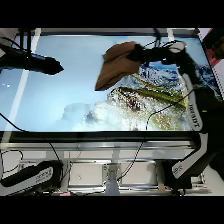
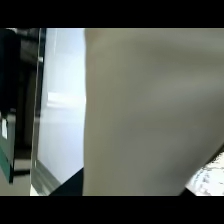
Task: Fold the clothes and pants, and hang the long-sleeved shirts on hangers.
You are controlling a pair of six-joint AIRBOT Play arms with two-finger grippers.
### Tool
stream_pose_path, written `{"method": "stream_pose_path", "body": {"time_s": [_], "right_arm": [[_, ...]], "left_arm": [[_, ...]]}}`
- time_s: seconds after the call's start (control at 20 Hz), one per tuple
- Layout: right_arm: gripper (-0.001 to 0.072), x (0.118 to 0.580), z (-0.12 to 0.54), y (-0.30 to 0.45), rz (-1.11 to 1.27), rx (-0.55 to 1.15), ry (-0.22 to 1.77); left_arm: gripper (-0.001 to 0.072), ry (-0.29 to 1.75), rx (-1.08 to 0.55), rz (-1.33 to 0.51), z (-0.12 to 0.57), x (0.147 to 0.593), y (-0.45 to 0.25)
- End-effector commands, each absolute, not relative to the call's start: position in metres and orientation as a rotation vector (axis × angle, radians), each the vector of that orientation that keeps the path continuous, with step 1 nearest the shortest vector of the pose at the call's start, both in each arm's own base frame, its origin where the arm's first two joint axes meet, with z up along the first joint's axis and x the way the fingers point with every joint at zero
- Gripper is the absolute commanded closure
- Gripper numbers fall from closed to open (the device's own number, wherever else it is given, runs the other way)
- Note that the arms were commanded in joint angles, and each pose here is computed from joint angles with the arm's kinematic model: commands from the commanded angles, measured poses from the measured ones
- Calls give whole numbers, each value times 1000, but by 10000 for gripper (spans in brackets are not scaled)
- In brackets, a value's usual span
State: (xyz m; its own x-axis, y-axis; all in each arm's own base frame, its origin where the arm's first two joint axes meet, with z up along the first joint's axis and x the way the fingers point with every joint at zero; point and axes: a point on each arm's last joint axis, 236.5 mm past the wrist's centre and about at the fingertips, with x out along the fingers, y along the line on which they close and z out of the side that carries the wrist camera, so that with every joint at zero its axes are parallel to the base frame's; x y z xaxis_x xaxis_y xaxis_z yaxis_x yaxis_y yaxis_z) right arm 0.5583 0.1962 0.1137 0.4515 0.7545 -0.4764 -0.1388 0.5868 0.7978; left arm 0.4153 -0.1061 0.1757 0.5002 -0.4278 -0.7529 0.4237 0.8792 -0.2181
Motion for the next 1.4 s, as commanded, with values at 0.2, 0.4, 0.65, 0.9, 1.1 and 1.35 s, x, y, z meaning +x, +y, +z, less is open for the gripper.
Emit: {"method": "stream_pose_path", "body": {"time_s": [0.2,0.4,0.65,0.9,1.1,1.35], "right_arm": [[680,536,186,-36,253,807,777],[680,478,206,-157,5,787,720],[681,371,197,-261,-320,824,793],[680,215,139,-318,-768,799,1204],[681,125,143,-348,-997,846,1247],[681,34,135,-345,-1184,1113,1136]], "left_arm": [[691,887,37,-484,183,414,-95],[691,891,52,-470,182,415,-91],[691,867,67,-464,194,407,-89],[691,846,163,-366,204,403,-62],[691,816,255,-252,215,403,-32],[691,789,239,-229,220,408,-29]]}}
